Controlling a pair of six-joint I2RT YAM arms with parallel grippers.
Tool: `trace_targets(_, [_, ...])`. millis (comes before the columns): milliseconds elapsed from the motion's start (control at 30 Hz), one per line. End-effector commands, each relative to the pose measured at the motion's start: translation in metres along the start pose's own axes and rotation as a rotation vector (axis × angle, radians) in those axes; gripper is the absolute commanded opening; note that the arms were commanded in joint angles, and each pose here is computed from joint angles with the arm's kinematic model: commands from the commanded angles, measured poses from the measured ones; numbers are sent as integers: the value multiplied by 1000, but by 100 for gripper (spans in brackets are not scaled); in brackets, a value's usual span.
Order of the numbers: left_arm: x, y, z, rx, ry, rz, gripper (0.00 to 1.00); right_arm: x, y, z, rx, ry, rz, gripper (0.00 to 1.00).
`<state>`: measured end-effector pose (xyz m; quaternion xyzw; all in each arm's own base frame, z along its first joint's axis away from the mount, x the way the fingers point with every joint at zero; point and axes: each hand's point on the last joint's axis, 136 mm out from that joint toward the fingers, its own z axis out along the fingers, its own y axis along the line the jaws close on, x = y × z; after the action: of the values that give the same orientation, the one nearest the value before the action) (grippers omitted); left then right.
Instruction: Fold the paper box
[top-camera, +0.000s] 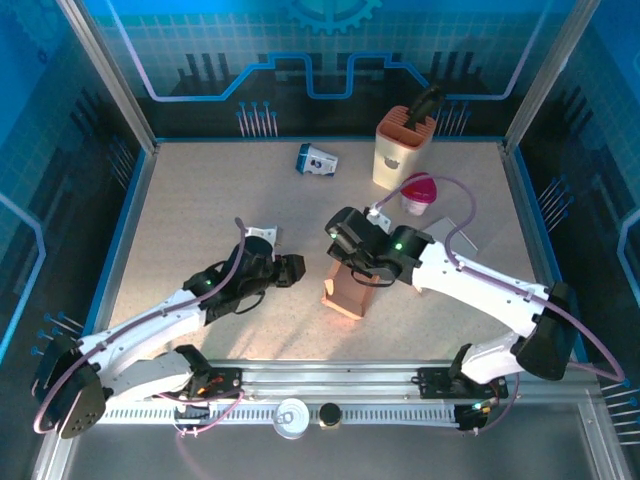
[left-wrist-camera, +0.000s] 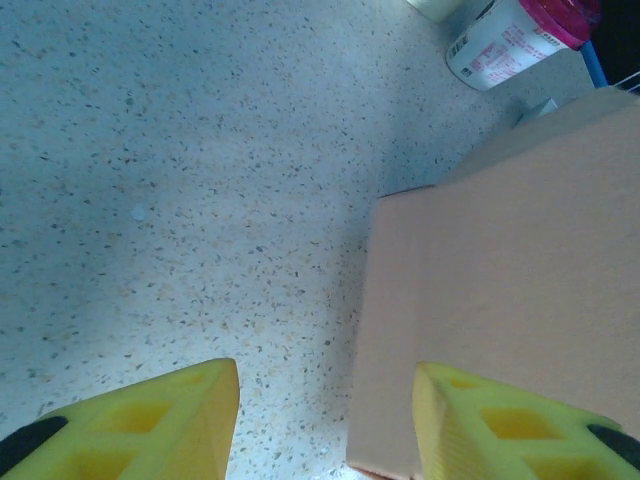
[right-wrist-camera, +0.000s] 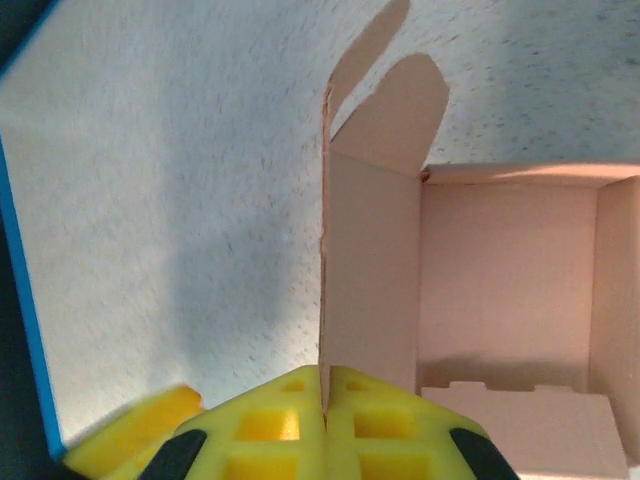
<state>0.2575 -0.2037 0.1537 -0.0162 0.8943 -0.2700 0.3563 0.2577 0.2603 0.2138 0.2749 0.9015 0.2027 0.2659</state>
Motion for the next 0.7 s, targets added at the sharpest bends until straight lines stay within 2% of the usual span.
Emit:
trace_targets(0, [3,-4,-7,-3,33,65,49,-34,-35,-21,252,-257,281,0])
trace_targets(67, [11,-9,-5,20,61,91,49,-34,-41,-24,350,-293,350,0])
trace_targets(133, [22,-13,-2,16,83,144,49,-34,-40,-18,389,-324,405,0])
trace_targets(267, [28,-11,-2,-6,67,213,52,-27,-36,-3,418,-305,488,0])
trace_targets(433, [26,-14,-2,-1,1,330,56,-33,-28,3,448,-309,493,0])
trace_targets(667, [38,-38,12,48,-3,452,57,-30,-24,18,479,-276,460,0])
